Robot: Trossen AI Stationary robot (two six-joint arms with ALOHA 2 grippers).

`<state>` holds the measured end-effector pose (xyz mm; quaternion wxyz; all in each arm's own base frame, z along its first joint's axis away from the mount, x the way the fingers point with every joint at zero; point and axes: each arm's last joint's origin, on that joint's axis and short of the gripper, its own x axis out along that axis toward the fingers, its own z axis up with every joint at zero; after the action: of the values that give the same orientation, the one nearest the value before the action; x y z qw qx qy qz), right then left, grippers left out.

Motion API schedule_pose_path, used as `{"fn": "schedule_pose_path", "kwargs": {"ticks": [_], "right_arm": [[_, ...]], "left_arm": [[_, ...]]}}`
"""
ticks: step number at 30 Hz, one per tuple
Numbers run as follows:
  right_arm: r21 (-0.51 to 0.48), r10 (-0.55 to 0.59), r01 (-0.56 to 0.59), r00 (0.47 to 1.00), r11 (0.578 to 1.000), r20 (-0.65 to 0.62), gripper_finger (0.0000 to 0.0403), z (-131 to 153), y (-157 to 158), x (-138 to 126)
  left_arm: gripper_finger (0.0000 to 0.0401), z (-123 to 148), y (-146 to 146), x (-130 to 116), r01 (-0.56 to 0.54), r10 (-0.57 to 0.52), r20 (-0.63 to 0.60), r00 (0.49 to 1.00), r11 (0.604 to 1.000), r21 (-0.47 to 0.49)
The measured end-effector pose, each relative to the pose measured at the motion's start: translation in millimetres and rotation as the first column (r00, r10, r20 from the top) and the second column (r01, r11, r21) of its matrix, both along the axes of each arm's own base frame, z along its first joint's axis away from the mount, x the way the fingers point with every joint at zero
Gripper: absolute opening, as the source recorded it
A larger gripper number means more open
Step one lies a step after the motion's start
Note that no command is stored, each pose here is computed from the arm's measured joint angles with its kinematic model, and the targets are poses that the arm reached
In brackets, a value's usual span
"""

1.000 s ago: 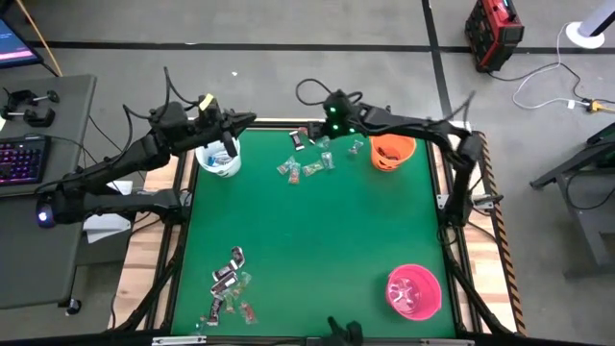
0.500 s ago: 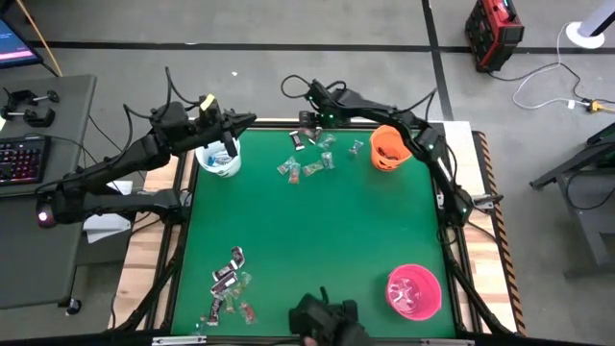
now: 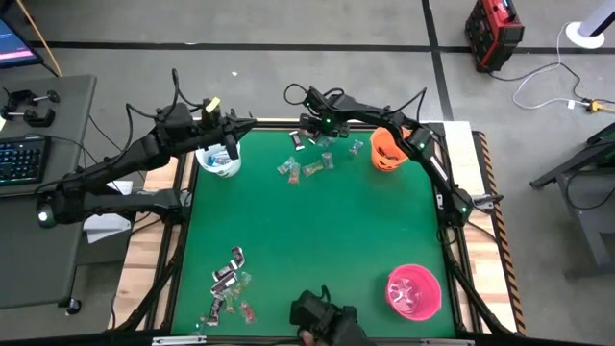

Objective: Sort candy by brand, put in halloween buckets
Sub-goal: Put the brown chocolate bar into the orange bucket

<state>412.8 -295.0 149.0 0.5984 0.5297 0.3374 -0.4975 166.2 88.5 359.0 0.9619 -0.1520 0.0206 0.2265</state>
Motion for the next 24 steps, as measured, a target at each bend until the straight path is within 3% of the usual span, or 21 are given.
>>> {"fn": "schedule_pose_path", "kwargs": {"ticks": [5, 9, 13, 18, 21, 24], "right_arm": [[-0.011, 0.017, -0.017, 1.0, 1.0, 0.006, 0.0112, -1, -1, 1], [-0.056, 0.134, -0.134, 0.991, 0.989, -0.01, 0.0017, 12, -5, 1], [-0.152, 0.248, -0.249, 0.968, 0.956, -0.026, 0.0021, 59, -5, -4], [-0.281, 0.422, -0.464, 0.884, 0.84, -0.199, 0.0006, 131, 17, -25], [-0.287, 0.448, -0.523, 0.846, 0.802, -0.289, 0.0009, 160, 36, -43], [-0.281, 0.436, -0.542, 0.825, 0.792, -0.36, 0.0004, 173, 52, -64]], "left_arm": [[0.0, -3, 0, 0, 0.0, 0.0, -0.028, 1.0, 1.0, -0.007], [0.0, -4, 0, 0, 0.002, -0.002, -0.045, 0.999, 1.0, 0.003], [0.0, -4, 0, 0, 0.002, -0.002, -0.046, 0.999, 1.0, 0.004], [0.0, -4, 0, 0, -0.002, 0.003, -0.046, 0.999, 1.0, 0.005], [0.0, -4, 0, -1, -0.02, 0.02, -0.047, 0.999, 1.0, 0.007], [0.0, -4, 1, -1, -0.031, 0.032, -0.048, 0.998, 0.999, 0.009]]}}
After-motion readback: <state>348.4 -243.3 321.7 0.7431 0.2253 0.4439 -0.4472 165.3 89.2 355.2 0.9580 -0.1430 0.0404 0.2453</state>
